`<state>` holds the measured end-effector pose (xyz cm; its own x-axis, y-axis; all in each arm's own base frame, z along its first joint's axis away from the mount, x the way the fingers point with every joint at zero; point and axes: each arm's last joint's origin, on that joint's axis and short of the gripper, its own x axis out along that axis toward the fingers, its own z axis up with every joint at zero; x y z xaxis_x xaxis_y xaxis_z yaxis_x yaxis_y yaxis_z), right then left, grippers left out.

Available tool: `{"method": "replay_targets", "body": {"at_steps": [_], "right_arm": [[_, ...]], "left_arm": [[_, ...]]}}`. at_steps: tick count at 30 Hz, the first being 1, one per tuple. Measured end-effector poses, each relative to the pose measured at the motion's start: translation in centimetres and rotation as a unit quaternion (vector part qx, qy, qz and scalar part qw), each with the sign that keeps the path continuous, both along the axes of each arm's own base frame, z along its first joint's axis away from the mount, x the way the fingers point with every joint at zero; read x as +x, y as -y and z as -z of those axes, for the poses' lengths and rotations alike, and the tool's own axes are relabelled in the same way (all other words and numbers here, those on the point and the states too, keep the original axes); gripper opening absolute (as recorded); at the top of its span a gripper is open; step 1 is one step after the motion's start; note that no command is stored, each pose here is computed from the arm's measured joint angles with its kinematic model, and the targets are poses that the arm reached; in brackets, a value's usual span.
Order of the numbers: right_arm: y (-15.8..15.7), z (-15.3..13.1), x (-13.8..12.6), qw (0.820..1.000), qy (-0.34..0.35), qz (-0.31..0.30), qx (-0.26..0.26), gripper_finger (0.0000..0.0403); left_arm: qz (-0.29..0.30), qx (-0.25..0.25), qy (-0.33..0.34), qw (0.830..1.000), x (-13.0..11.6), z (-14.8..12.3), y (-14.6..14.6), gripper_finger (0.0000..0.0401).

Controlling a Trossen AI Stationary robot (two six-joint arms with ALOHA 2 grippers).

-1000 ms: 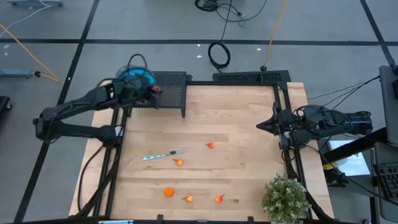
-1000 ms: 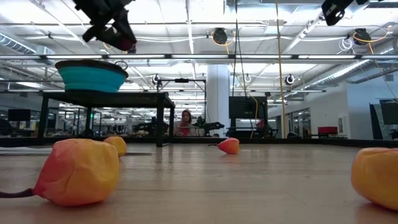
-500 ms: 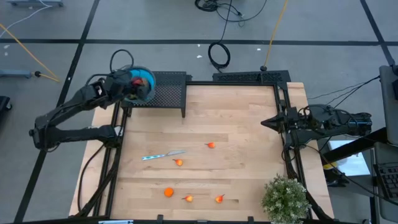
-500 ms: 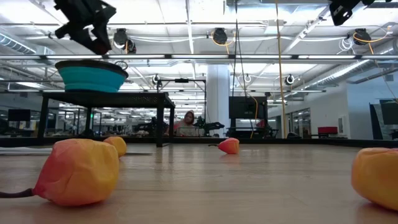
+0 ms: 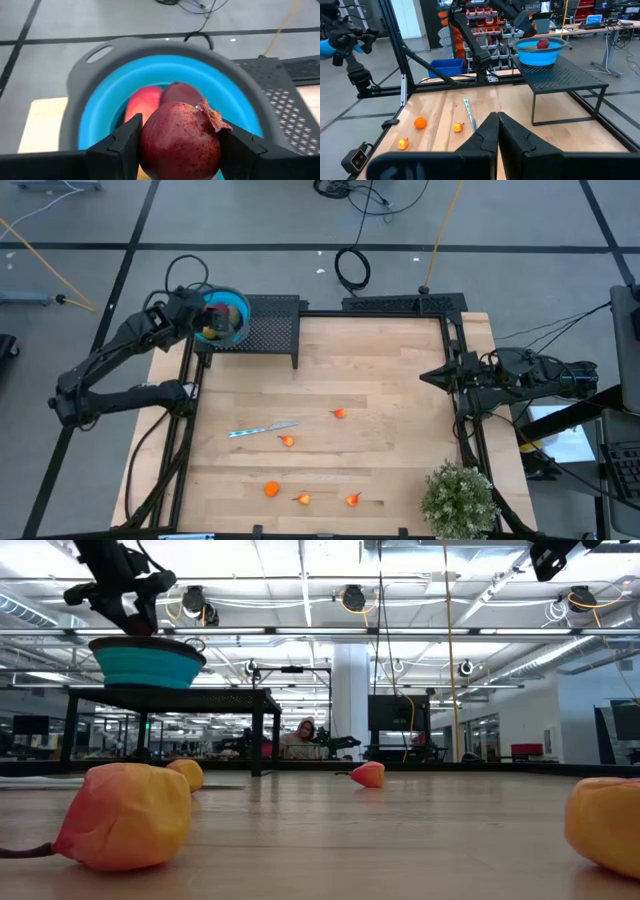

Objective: Pick & Place Fruit
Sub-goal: Put the pomegranate into the blue strainer bowl on the shelf

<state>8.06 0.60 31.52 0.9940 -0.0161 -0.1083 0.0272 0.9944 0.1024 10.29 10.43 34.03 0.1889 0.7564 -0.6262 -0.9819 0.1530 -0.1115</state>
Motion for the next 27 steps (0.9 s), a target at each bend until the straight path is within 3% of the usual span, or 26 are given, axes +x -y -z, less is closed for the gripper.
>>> {"method": "replay_targets", "body": {"at_steps": [16,27], "right_arm": [[0.0,0.0,0.0,1.000,-0.003,0.007,-0.012,0.0000],[0.1,0.5,-0.1,0.999,-0.026,0.005,-0.031,0.0000]], "left_arm": [[-0.024,-0.048,-0.020,0.998,-1.1,0.7,-0.2,0.0202],[-0.032,-0.082,-0.035,0.996,-0.3,1.6,-1.6,0.0202]]}}
